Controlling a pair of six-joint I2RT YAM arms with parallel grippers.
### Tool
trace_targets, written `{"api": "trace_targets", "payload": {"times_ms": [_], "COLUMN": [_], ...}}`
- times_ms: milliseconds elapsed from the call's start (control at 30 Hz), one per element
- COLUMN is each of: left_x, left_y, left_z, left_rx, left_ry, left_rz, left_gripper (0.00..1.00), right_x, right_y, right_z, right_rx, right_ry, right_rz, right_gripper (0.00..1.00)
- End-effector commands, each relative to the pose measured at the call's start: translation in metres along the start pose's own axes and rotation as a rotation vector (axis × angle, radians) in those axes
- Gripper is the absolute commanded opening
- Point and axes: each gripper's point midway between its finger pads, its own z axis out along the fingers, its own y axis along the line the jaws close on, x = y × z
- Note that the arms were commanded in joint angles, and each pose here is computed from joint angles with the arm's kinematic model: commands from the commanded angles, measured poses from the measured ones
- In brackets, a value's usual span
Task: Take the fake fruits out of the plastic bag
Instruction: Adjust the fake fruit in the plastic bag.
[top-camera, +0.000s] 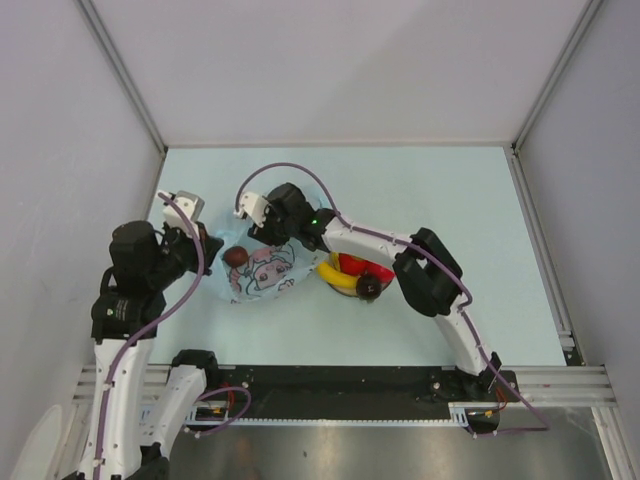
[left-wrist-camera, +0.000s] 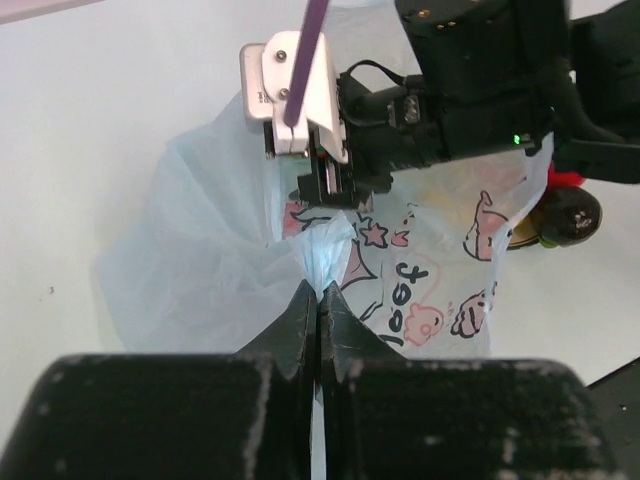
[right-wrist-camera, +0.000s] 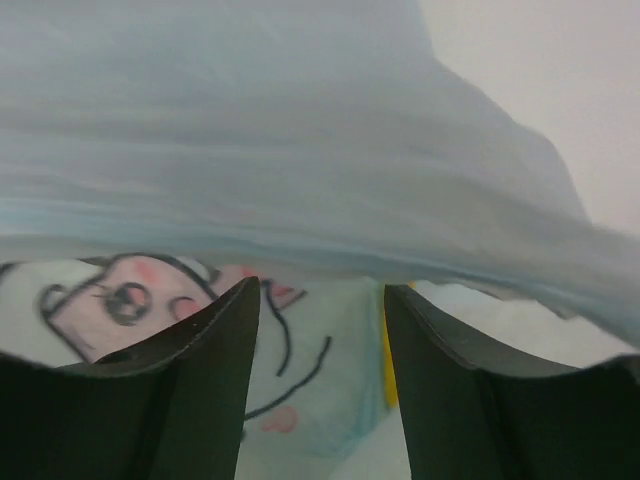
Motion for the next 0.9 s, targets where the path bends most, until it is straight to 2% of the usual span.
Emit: {"api": "trace_targets", "payload": {"times_ms": [0, 100, 200, 333, 433, 467, 767, 867], "left_x": [-0.013, -0.017, -0.017, -0.013, -0.012, -0.012, -0.009, -0.012], "left_y": [-0.001, -0.001, -0.002, -0.001, 0.003, 0.004, 0.006, 0.007], "left_z": [0.005, 0.005, 0.004, 0.005, 0.002, 0.0, -0.006, -0.006], "left_rx": [0.015, 0.013, 0.016, 0.014, -0.013, -0.023, -0.044, -0.046], "left_ry": [-0.048, -0.053, -0.047, -0.034, -0.025, -0.028, -0.018, -0.022], "left_rz": [-0.025, -0.028, -0.033, -0.035, -0.021, -0.017, -0.009, -0.009], "left_gripper": [0.0, 0.0, 0.0, 0.0, 0.0, 0.0, 0.0, 0.0], "right_x": [-0.059, -0.041, -0.018, -0.014, -0.009, -0.011, 0.012, 0.025], "right_y": [0.017, 0.012, -0.004, -0.033, -0.047, -0.053, -0.071, -0.079], "right_z": [-0.024, -0.005, 0.013, 0.025, 0.032, 0.032, 0.045, 0.053], "right_rx": [-0.096, -0.081, -0.024, 0.048, 0.084, 0.105, 0.172, 0.215], "right_ry": [-0.167, -0.12, -0.074, -0.085, -0.084, -0.087, -0.013, 0.041], "right_rz": [-0.022, 0.013, 0.024, -0.003, -0.018, -0.038, -0.111, -0.137], "right_gripper": [0.49, 0.44, 0.44, 0.47, 0.52, 0.57, 0.84, 0.87]}}
